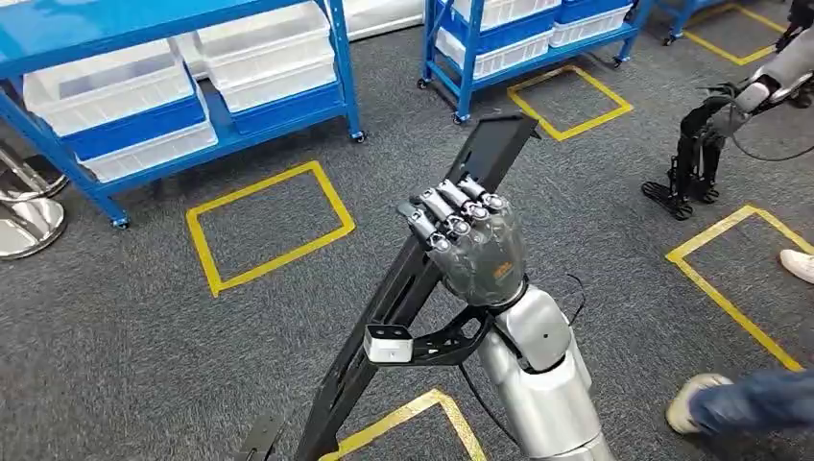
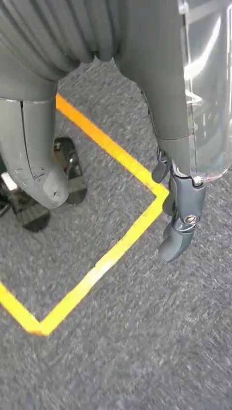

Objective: Take the parts from the cabinet and place them on the table.

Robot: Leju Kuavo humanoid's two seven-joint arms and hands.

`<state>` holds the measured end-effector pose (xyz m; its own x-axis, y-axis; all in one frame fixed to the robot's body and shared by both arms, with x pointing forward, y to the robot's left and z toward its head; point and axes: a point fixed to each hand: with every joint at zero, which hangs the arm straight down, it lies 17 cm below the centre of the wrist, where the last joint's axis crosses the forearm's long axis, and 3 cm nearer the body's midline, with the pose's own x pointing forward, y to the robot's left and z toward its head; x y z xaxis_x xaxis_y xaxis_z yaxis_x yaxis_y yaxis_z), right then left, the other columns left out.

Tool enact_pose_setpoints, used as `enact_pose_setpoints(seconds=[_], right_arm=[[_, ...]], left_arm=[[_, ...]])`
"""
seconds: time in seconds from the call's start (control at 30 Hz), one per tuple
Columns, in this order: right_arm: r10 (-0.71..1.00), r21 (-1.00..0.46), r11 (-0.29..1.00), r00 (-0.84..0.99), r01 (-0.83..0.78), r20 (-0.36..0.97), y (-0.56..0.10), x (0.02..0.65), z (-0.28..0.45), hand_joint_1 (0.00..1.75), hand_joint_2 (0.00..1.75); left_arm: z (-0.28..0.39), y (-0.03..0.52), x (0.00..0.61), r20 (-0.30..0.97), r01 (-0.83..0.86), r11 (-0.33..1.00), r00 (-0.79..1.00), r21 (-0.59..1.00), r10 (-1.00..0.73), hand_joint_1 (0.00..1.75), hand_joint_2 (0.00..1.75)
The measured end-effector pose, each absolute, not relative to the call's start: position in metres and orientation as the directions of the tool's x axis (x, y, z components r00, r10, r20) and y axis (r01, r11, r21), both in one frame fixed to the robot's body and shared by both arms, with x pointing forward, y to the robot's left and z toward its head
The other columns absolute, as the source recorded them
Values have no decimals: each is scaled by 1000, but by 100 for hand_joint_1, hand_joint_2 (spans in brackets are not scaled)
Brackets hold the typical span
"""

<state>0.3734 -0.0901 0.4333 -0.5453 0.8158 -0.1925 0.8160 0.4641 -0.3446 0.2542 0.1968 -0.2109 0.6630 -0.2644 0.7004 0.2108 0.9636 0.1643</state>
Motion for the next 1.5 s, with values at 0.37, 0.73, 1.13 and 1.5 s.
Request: enact_pose_setpoints(seconds=[0.37,0.73,1.13,1.5], right_arm=[[827,-337,449,-528,828,-195,-95,374,437,175,175],[837,-322,441,-513,838,-189,-100,368,442,175,175],[860,-313,397,-469,863,-200,-110,364,443,175,175],[861,-317,393,-466,863,-202,-114,363,440,175,175]], left_arm=[[-211,197,254,696,224,959,661,173,-280,0,175],[-213,198,251,691,244,951,654,192,-307,0,175],[-209,187,256,703,250,951,643,184,-305,0,175],[-210,183,252,699,259,950,646,176,-306,0,175]])
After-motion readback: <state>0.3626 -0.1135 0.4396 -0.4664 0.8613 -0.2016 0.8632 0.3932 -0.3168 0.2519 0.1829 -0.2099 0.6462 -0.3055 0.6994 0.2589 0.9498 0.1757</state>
